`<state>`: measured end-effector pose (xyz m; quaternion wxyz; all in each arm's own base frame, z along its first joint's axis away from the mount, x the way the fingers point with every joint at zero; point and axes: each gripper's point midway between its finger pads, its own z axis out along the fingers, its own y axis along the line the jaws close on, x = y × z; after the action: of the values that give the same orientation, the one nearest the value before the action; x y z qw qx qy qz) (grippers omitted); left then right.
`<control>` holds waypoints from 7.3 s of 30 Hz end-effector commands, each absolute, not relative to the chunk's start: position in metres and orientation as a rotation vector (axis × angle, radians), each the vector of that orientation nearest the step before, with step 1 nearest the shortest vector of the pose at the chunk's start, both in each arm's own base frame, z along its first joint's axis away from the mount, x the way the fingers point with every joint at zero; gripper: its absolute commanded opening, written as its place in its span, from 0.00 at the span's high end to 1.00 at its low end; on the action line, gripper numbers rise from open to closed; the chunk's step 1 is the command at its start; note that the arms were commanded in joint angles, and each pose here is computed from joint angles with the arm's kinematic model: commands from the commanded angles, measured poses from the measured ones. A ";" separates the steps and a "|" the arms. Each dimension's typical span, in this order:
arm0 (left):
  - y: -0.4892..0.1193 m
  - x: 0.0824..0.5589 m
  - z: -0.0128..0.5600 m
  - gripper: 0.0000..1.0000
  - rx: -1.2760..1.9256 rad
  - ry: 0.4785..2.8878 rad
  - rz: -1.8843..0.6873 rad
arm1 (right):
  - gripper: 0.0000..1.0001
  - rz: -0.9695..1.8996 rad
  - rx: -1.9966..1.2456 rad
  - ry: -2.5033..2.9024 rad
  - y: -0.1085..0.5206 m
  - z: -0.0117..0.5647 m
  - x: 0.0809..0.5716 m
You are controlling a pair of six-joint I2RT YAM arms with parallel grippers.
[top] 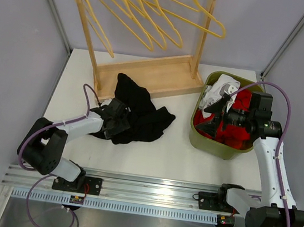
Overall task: Remove the t-shirt from the hanger
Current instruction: Place the tshirt into the basket
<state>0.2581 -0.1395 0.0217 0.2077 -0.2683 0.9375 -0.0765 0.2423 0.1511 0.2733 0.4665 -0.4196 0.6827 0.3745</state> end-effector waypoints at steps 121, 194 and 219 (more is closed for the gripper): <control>-0.115 0.194 0.261 0.01 0.314 1.698 -0.418 | 1.00 0.280 -0.466 1.451 0.002 0.556 0.351; -0.116 0.197 0.255 0.01 0.329 1.725 -0.400 | 0.01 -0.110 -0.897 2.300 -0.036 0.230 0.422; -0.071 0.202 0.261 0.01 0.105 1.709 -0.240 | 0.01 0.218 0.112 1.835 0.003 0.341 0.348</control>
<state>0.1996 -0.0832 0.2476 0.6285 0.0800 0.7648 -0.1170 0.3435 0.0102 0.3097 0.5426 0.0048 0.8345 0.0959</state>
